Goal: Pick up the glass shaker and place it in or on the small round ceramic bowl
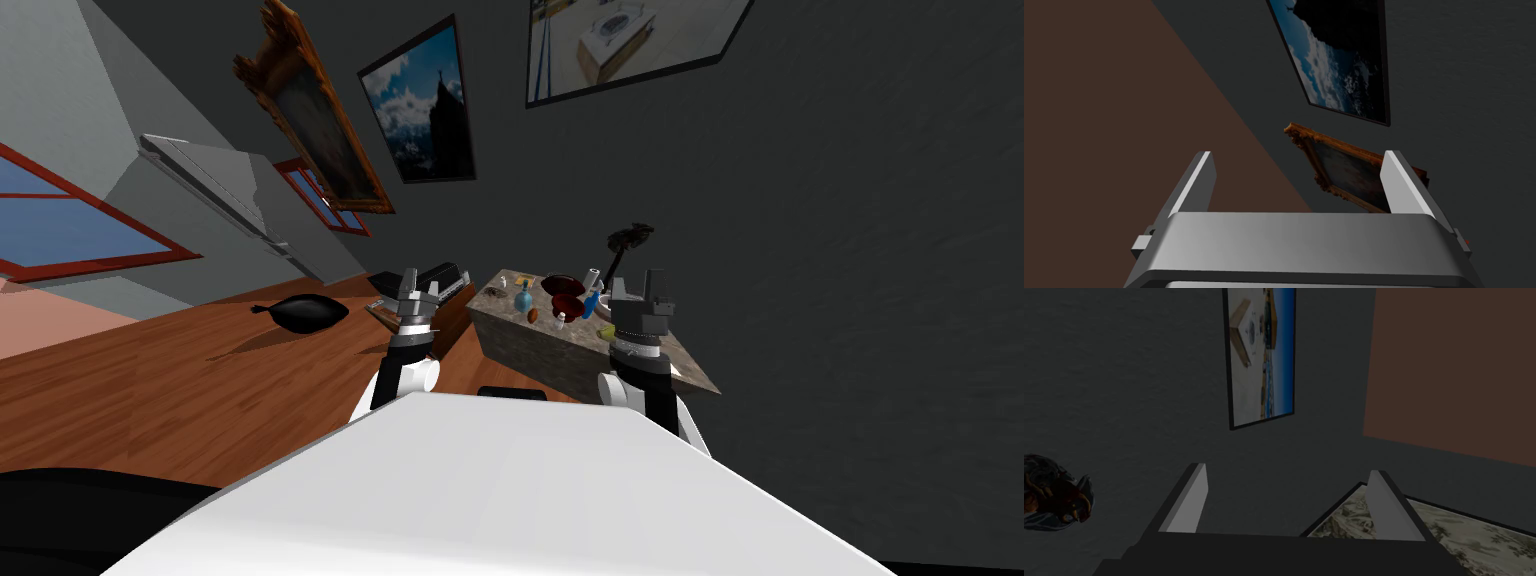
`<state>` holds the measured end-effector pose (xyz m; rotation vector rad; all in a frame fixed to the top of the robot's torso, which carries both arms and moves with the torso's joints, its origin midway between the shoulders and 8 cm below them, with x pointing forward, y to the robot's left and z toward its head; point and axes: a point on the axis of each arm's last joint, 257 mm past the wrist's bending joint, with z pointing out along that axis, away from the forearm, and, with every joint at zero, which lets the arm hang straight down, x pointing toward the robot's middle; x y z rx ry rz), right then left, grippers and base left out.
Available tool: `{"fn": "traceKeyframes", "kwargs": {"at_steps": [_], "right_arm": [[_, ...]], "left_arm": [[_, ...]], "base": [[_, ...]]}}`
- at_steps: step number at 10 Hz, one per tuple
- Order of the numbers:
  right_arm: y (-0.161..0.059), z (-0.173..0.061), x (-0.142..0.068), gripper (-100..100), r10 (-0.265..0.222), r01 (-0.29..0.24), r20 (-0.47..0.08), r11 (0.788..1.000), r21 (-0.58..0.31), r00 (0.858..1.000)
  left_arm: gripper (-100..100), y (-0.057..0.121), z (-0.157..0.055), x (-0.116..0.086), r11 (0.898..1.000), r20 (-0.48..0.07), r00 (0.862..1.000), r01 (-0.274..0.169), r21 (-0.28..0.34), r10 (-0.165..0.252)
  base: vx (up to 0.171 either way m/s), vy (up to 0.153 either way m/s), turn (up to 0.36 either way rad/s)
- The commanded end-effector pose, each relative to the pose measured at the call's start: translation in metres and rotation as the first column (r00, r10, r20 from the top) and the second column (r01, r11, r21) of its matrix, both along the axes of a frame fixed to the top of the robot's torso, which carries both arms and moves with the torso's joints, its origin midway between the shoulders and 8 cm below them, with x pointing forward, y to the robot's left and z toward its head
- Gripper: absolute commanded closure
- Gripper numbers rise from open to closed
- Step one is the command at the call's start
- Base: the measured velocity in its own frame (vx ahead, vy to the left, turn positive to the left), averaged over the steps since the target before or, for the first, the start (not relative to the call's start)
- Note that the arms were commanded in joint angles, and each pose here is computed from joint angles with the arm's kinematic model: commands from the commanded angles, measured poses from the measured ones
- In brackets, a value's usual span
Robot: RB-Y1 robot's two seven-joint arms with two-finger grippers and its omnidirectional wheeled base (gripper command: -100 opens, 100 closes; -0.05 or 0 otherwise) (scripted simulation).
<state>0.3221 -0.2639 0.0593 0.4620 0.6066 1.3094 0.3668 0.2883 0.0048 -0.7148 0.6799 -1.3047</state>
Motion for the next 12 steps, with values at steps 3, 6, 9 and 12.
{"fn": "traceKeyframes", "kwargs": {"at_steps": [3,6,9,12], "right_arm": [[-0.004,-0.034,0.015,-100,-0.057,0.046,-0.097,0.993,-0.109,0.994],[-0.014,-0.076,0.028,-100,-0.140,0.094,-0.199,0.970,-0.226,0.970],[-0.033,-0.126,0.038,-100,-0.245,0.128,-0.300,0.924,-0.360,0.922],[-0.056,-0.178,0.042,-100,-0.351,0.134,-0.382,0.861,-0.491,0.855]], "left_arm": [[0,0.000,0.000,0.000,1.000,0.000,1.000,0.000,0.000,0.000],[0,0.000,0.000,0.000,1.000,0.000,1.000,0.000,0.000,0.000],[0,0.000,0.000,0.000,1.000,0.000,1.000,0.000,0.000,0.000],[0,0.000,0.000,0.000,1.000,0.000,1.000,0.000,0.000,0.000]], "base": [[-0.005,0.053,-0.023],[-0.008,0.077,-0.027],[0.000,0.094,-0.024],[0.000,0.104,-0.028]]}}
